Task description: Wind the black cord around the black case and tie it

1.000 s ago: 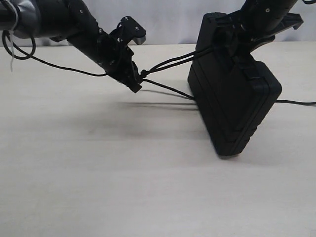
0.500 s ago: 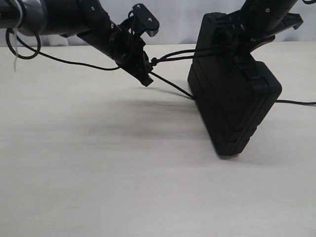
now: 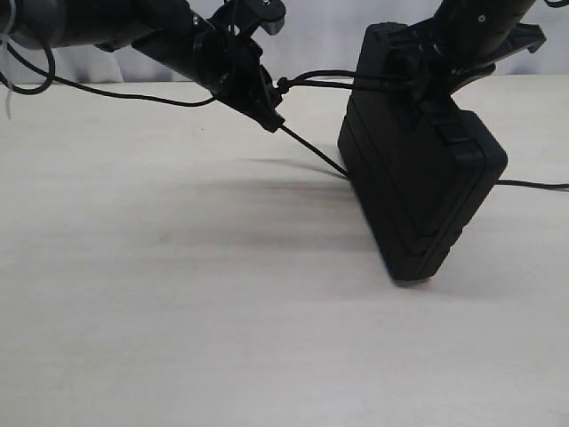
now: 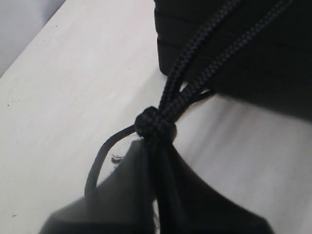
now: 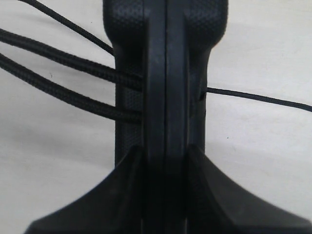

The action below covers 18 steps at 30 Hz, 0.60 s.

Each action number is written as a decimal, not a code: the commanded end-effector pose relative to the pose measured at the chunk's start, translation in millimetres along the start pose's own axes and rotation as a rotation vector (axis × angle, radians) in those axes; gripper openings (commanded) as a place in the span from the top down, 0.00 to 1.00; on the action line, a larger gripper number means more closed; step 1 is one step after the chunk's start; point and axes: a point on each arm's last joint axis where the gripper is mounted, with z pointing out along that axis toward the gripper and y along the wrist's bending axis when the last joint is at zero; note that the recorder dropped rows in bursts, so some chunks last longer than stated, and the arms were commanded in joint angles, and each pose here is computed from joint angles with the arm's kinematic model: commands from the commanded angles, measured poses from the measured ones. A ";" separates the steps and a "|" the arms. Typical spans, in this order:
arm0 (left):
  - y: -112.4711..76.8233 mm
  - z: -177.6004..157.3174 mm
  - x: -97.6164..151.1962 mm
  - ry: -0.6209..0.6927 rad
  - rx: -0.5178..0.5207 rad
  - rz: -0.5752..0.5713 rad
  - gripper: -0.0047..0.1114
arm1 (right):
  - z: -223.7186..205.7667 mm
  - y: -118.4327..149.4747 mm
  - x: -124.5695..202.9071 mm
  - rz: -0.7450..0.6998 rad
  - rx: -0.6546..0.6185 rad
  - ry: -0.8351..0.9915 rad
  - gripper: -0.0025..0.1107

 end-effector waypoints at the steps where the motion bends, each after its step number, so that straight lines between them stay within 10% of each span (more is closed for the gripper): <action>1: -17.5 0.6 -14.9 -0.047 -0.001 0.021 0.96 | 5.8 -4.6 1.6 -0.018 0.020 0.036 0.94; 18: -63.8 10.9 -47.7 -0.182 -0.066 0.153 0.96 | 5.8 -4.6 1.6 -0.018 0.020 0.036 0.94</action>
